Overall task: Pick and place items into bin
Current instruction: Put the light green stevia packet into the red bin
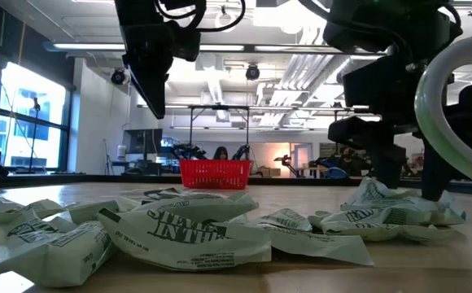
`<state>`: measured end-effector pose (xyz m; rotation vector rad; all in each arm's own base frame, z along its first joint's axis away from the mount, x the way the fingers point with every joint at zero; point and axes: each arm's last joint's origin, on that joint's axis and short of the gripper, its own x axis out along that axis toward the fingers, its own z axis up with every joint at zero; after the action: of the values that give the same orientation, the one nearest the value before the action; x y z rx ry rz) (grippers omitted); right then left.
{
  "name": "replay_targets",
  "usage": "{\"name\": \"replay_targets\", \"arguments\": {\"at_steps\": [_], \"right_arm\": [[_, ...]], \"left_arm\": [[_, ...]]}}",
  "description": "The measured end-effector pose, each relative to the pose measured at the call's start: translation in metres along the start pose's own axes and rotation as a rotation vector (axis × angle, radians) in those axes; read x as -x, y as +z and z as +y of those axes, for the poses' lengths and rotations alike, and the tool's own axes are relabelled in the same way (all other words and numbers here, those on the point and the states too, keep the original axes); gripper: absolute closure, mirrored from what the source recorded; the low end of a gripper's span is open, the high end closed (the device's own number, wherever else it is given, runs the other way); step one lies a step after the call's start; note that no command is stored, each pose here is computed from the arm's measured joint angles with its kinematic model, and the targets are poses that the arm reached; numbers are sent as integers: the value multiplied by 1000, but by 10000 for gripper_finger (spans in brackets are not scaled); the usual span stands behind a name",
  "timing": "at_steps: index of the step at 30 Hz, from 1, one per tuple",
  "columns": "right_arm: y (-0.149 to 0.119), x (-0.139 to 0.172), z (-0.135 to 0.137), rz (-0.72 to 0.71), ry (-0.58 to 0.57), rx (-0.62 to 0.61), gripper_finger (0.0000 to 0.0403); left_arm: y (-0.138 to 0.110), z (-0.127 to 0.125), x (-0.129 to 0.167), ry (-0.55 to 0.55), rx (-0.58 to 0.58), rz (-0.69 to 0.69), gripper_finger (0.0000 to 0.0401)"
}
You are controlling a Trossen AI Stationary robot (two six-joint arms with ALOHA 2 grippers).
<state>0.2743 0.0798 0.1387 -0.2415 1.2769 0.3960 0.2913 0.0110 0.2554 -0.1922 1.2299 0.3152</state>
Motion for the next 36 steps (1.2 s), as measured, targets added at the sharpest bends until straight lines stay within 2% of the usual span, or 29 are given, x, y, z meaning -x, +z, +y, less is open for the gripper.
{"name": "replay_targets", "arguments": {"at_steps": [3, 6, 14, 17, 21, 26, 31, 36], "right_arm": [[0, 0, 0, 0, -5, -8, 216], [-1, 0, -1, 8, -22, -38, 231], [-2, 1, -2, 20, -57, -76, 359], [-4, 1, -7, 29, -64, -158, 395], [-8, 5, -23, 33, -139, -334, 397], [-10, 26, -48, -67, -247, -457, 400], [-21, 63, -78, -205, -373, -651, 401], [-29, 88, -111, -400, -437, -839, 402]], "left_arm": [[0, 0, 0, 0, 0, 0, 229], [0, 0, 0, 0, 0, 0, 229], [0, 0, 0, 0, 0, 0, 229], [0, 0, 0, 0, 0, 0, 229], [0, 0, 0, 0, 0, 0, 229], [0, 0, 0, -1, 0, -1, 229], [0, 0, 0, 0, 1, 0, 229], [0, 0, 0, 3, 19, 1, 229]]}}
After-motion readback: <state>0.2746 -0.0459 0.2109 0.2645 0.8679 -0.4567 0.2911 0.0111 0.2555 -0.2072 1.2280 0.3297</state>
